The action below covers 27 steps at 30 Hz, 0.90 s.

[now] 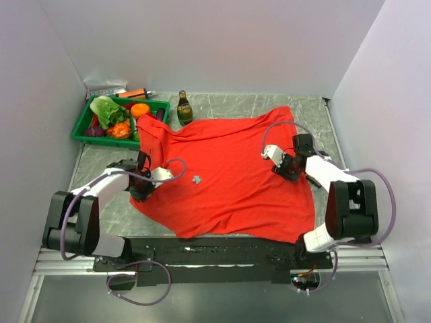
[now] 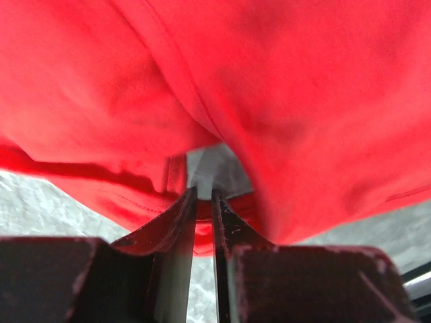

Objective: Remove the brooch from the garment

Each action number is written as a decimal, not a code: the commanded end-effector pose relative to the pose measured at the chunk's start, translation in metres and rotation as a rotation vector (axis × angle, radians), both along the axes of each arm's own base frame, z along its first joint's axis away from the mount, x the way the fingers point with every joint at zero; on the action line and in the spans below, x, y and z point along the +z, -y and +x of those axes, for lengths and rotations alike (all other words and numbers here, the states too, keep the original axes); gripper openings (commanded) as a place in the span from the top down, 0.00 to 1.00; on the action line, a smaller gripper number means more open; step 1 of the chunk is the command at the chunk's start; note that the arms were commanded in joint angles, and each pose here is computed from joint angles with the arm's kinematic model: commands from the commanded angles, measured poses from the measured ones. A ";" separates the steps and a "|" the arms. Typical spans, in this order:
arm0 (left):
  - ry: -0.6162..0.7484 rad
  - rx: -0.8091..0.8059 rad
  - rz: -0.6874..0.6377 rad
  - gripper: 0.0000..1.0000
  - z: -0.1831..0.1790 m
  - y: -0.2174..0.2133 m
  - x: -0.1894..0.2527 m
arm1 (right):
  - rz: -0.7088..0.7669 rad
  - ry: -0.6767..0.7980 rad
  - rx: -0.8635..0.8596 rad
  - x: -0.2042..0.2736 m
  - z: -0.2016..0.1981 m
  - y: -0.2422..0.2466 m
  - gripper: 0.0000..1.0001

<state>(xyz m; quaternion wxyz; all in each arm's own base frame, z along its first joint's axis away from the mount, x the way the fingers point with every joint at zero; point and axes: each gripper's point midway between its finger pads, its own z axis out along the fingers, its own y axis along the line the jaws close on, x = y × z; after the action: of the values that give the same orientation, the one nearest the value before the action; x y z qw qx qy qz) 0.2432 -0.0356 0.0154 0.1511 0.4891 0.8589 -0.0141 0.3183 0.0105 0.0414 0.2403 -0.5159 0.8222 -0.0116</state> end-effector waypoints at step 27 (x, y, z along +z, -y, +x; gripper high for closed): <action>0.146 0.015 -0.472 0.55 0.054 0.099 0.145 | 0.331 0.031 -0.039 0.124 0.027 -0.072 0.45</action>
<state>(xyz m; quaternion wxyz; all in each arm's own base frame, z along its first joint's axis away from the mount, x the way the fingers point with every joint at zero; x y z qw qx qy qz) 0.2600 -0.0734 0.1195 0.2534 0.4899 0.8324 -0.0529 0.3277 0.0299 0.1176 0.2721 -0.5071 0.8177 0.0157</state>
